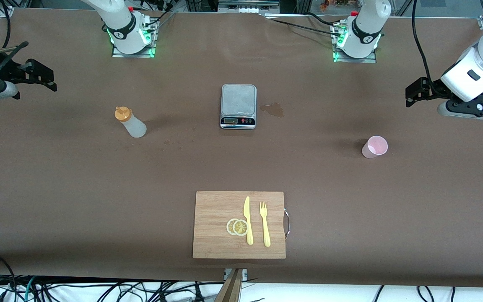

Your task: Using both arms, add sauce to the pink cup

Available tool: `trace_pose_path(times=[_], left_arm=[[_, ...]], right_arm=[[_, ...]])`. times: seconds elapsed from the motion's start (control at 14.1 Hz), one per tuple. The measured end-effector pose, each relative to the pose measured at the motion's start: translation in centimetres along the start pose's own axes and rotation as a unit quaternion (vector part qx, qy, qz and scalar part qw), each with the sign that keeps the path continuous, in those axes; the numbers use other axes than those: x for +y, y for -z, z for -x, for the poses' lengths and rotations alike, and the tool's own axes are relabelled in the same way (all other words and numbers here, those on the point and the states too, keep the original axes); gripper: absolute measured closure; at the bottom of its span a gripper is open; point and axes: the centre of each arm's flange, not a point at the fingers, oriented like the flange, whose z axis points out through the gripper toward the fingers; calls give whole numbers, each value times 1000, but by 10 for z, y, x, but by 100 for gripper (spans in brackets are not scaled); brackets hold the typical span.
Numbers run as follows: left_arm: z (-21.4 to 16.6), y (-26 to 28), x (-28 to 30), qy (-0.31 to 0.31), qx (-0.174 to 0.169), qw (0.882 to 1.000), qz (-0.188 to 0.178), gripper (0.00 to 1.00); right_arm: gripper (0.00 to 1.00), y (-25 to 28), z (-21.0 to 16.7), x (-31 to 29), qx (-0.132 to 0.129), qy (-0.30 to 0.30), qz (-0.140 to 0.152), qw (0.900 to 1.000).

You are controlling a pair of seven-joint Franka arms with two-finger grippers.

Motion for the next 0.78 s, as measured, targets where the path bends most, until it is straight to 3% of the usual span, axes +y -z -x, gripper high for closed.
trace_pose_path(times=[0.78], left_arm=[[0,-2,-1,1,-5,1000,0,0]], right_arm=[[0,0,0,-1,0,1,0,1000]])
